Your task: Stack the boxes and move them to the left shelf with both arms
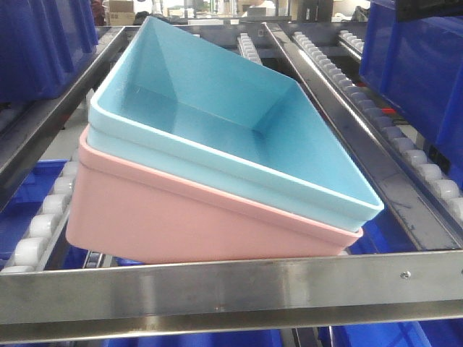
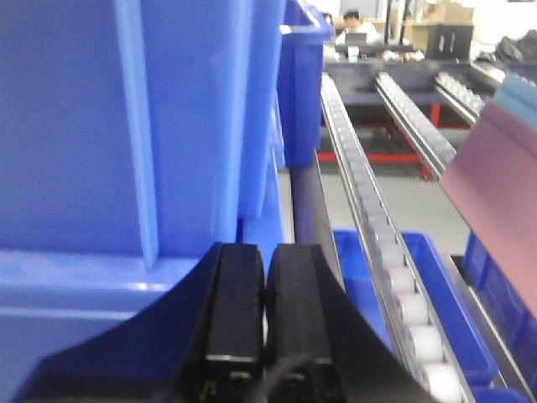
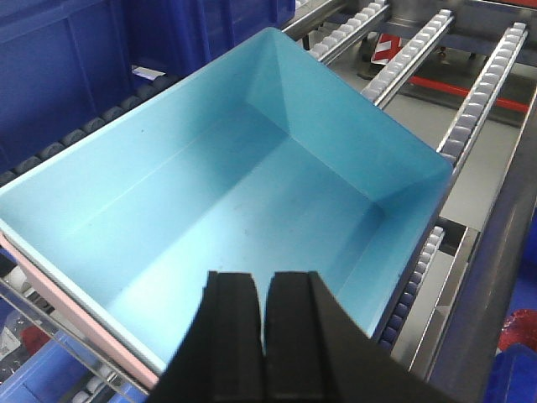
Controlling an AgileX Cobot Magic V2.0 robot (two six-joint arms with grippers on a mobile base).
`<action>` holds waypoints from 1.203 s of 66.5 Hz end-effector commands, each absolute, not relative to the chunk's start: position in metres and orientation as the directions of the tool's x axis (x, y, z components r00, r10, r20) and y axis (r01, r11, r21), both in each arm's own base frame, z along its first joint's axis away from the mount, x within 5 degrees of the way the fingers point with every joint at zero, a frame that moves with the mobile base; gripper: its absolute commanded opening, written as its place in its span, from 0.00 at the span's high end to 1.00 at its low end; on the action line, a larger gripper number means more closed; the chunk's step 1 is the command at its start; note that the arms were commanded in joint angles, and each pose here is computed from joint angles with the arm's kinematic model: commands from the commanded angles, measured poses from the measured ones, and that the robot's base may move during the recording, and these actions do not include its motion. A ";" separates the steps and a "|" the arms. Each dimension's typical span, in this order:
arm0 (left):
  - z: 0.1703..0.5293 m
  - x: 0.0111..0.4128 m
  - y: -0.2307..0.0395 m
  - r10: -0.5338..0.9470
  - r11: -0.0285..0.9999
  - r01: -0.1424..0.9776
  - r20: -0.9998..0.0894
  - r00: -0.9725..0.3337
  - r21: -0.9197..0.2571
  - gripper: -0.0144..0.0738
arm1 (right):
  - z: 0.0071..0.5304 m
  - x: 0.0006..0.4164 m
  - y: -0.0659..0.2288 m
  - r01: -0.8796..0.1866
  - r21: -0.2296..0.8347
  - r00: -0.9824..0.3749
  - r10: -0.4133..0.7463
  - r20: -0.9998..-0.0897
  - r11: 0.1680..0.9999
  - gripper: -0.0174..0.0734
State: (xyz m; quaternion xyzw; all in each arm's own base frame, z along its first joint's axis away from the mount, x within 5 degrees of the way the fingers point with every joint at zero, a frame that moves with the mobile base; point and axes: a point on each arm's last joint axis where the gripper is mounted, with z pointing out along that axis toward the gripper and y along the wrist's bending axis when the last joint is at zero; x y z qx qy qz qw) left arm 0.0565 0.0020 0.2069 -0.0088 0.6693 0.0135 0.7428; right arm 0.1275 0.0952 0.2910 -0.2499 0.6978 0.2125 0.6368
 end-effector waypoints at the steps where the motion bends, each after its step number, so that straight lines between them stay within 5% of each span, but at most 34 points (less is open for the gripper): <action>1: 0.206 0.055 0.004 0.005 0.999 -0.050 -0.983 0.184 -0.004 0.84 | 0.308 0.126 0.097 -0.639 -0.029 0.023 -0.019 -1.000 0.769 0.75; 61: 0.206 0.055 0.003 0.002 0.999 -0.035 -0.983 0.183 -0.004 0.84 | 0.308 0.126 0.097 -0.639 -0.032 0.025 -0.022 -0.999 0.769 0.75; 80: 0.206 0.055 0.003 0.002 0.999 -0.035 -0.983 0.183 -0.004 0.84 | 0.288 0.128 0.082 -0.524 0.059 -0.223 -0.070 -0.972 0.850 0.75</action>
